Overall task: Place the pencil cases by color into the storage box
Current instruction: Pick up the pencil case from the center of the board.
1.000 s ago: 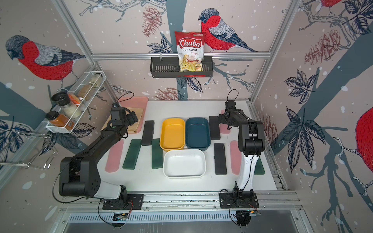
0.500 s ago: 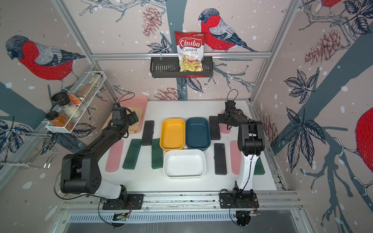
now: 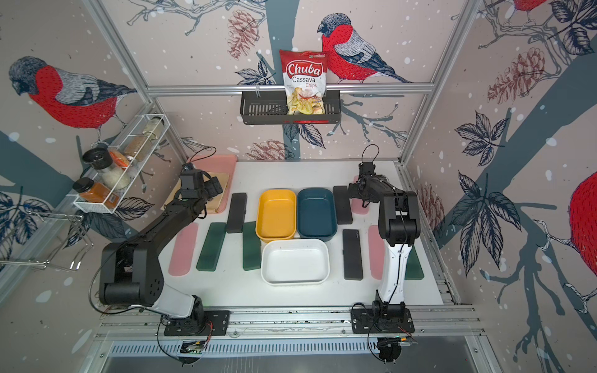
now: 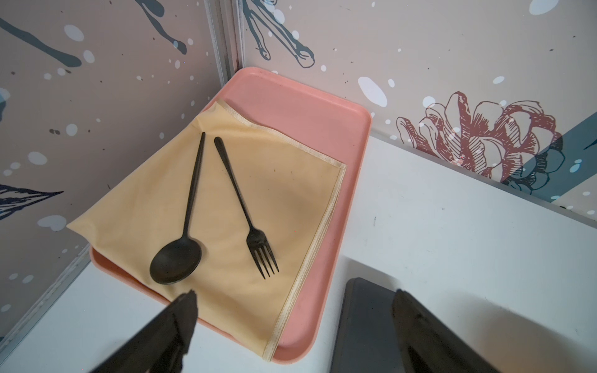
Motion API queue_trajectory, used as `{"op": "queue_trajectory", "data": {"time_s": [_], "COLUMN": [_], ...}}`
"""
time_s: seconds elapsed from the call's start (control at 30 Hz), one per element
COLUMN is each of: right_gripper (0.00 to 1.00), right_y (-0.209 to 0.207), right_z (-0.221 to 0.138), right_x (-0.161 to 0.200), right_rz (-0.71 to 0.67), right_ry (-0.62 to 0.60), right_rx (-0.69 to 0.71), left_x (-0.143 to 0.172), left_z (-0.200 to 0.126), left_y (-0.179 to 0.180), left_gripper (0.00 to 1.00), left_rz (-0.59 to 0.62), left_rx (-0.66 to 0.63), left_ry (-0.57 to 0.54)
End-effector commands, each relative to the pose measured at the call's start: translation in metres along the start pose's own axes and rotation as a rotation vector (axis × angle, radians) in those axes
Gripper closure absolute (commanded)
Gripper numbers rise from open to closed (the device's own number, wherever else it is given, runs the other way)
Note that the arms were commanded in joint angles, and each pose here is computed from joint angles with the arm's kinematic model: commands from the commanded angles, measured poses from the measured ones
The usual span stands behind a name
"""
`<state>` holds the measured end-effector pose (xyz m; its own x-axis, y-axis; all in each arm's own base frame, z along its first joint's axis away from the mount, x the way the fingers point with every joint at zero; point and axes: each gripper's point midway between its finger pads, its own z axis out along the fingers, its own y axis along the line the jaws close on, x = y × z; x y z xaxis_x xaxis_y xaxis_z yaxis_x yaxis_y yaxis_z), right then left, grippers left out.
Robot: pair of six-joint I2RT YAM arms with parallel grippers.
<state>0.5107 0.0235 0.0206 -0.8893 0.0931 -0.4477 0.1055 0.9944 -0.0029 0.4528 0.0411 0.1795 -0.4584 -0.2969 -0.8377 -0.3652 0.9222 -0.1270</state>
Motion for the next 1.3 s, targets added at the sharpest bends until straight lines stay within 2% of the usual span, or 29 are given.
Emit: {"op": "queue_trajectory", "data": {"time_s": [0.0,0.23,0.53,0.63,0.77,1.27], "right_gripper": [0.07,0.16,0.43,0.49,0.52,0.52], "right_y": [0.001,0.007,0.011,0.014,0.017,0.013], "right_z": [0.008,0.013,0.013,0.010,0.002,-0.047], "right_x": [0.008,0.017,0.022,0.018,0.007,-0.034], "right_rz": [-0.049,-0.062,-0.080,-0.091,-0.102,-0.118], "right_ry": [0.030,0.060,0.064,0.053,0.024,-0.100], "right_rx": [0.003,-0.030,-0.038,-0.038,-0.038,0.008], "left_x": [-0.006,-0.004,-0.002,-0.002,-0.004,-0.015], "left_z": [0.001,0.005,0.007,0.008,0.008,-0.002], "left_y": [-0.004,-0.005,-0.006,-0.007,-0.009,-0.014], "left_gripper": [0.03,0.03,0.03,0.03,0.03,0.03], "left_rz": [-0.007,-0.001,0.005,0.005,0.005,-0.003], "left_rx": [0.012,0.012,0.012,0.016,0.025,0.059], "left_ry": [-0.016,-0.001,0.007,0.008,0.007,-0.031]}}
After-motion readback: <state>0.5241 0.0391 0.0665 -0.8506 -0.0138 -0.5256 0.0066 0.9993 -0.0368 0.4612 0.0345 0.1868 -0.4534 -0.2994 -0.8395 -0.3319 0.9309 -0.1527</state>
